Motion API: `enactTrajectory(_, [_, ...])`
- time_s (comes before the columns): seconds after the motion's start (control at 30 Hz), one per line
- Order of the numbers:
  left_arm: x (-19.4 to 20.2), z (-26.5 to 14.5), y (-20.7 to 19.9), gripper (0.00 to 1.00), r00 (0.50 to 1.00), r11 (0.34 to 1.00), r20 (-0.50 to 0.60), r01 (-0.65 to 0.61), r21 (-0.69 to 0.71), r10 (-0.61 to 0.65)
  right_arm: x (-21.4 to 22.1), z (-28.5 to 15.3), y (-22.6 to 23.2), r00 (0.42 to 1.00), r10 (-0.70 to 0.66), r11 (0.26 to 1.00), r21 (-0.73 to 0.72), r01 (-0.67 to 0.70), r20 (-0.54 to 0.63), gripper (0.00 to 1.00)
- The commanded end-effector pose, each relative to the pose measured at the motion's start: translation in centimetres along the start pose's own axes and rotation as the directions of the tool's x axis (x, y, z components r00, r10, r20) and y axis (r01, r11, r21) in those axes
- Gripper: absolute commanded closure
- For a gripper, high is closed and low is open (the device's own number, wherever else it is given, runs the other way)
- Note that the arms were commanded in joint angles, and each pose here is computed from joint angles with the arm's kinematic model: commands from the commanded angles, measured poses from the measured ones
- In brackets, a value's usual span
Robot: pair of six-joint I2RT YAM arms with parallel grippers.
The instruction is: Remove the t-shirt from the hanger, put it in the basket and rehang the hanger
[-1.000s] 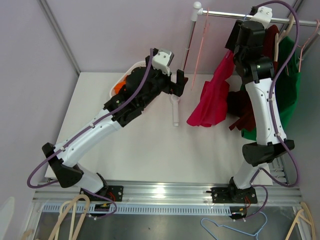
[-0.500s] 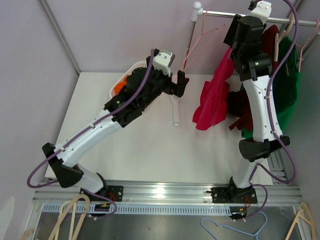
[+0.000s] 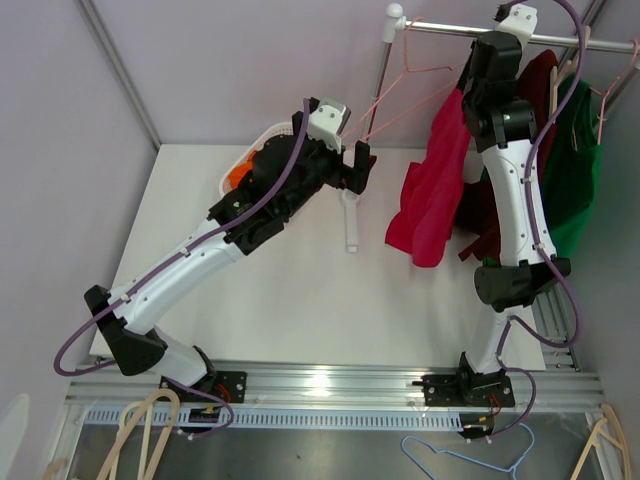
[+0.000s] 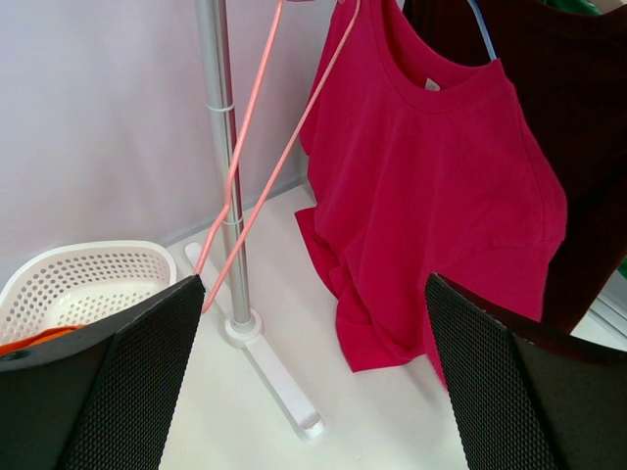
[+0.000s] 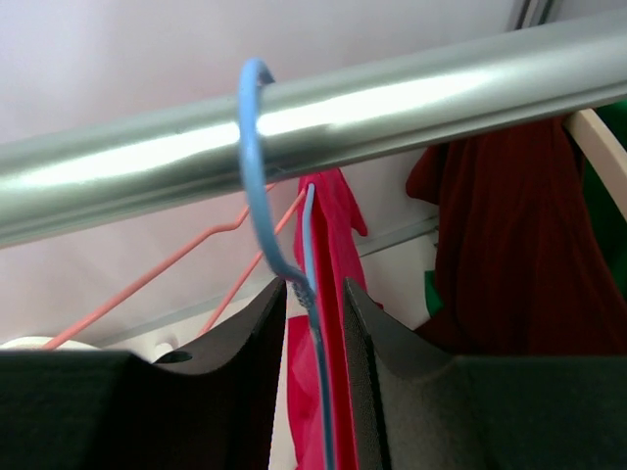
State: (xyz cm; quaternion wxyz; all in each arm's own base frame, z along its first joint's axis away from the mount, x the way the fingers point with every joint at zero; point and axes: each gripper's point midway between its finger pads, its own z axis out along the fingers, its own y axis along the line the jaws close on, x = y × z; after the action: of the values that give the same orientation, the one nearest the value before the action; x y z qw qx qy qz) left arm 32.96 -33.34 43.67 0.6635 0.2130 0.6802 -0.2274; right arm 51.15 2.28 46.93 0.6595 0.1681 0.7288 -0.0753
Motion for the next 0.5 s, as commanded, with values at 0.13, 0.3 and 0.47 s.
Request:
enactTrajectory(0.13, [-1.2, -0.5, 0.1, 0.0, 0.999, 1.0, 0.038, -0.019, -0.011, 0.019, -2.6, 0.6, 0.5, 0.995, 0.057, 0.997, -0.053, -0.053, 0.077, 0.72])
enactTrajectory(0.3, [-0.9, -0.6, 0.2, 0.0, 0.999, 1.0, 0.034, -0.02, -0.014, 0.02, -2.2, 1.1, 0.4, 0.996, 0.049, 0.998, -0.045, -0.046, 0.069, 0.83])
enactTrajectory(0.47, [-0.8, -0.5, 0.2, 0.01, 0.999, 1.0, 0.031, -0.021, -0.014, 0.021, -1.5, 1.5, 0.6, 0.998, 0.039, 0.998, -0.052, -0.037, 0.054, 0.86])
